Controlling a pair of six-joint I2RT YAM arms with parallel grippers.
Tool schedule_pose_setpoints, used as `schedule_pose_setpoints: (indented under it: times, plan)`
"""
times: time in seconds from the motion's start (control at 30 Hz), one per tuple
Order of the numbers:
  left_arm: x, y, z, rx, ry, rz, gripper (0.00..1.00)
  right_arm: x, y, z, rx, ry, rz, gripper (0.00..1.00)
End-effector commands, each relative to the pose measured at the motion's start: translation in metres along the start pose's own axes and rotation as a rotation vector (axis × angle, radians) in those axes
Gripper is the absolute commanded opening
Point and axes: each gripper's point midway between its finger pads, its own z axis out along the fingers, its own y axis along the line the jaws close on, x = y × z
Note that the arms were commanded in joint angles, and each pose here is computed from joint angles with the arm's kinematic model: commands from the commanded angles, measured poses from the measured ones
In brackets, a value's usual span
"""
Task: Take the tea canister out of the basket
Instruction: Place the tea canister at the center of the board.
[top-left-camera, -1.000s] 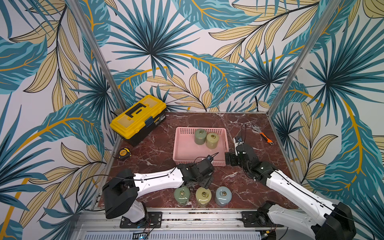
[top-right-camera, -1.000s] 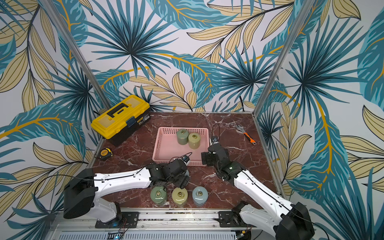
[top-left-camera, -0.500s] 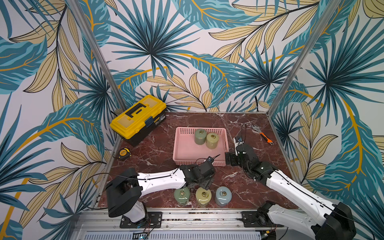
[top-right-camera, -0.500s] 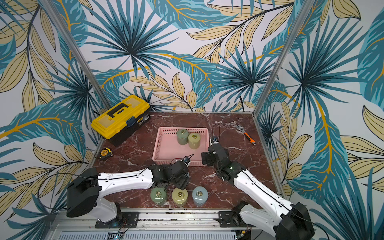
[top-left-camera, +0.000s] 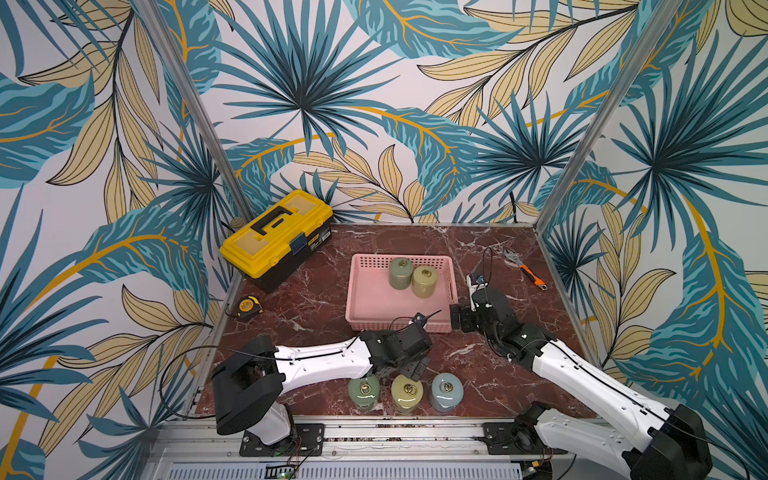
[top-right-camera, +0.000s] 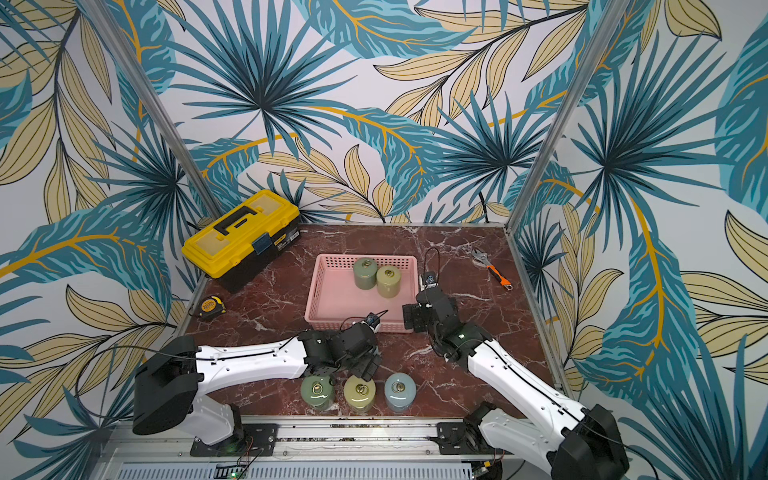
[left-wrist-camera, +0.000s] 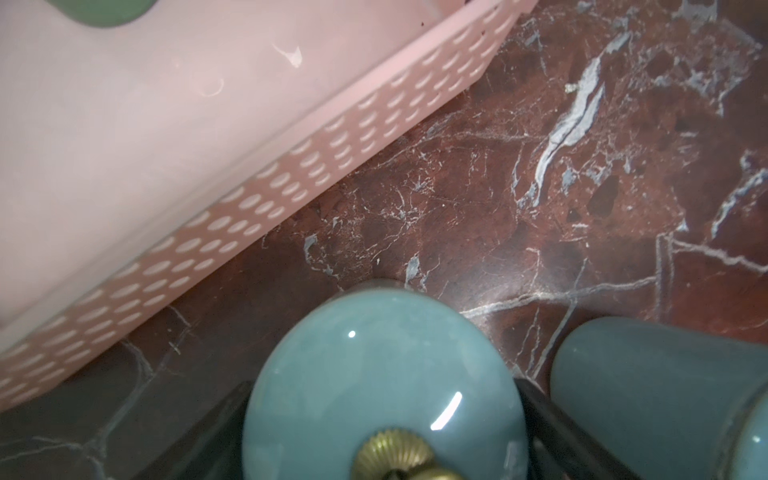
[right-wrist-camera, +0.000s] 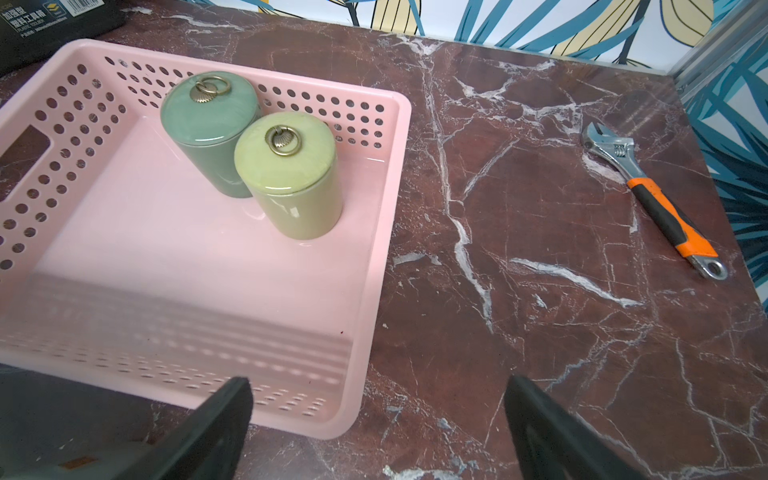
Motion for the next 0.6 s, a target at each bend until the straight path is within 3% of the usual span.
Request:
schedule_pose_setpoints:
  times: [0.0, 0.37, 0.57]
  plan:
    - [-0.008, 0.001, -0.007, -0.014, -0.018, -0.011, 1.00, 0.003, -0.002, -0.001, 0.001, -0.007, 0.015, 0.99]
    - [-0.035, -0.003, -0.044, 0.034, -0.101, -0.049, 1.00, -0.004, 0.006, -0.005, -0.045, 0.006, -0.007, 0.99]
    - [-0.052, 0.000, -0.067, 0.060, -0.178, -0.070, 1.00, -0.001, 0.027, 0.000, -0.137, 0.097, -0.079, 0.99]
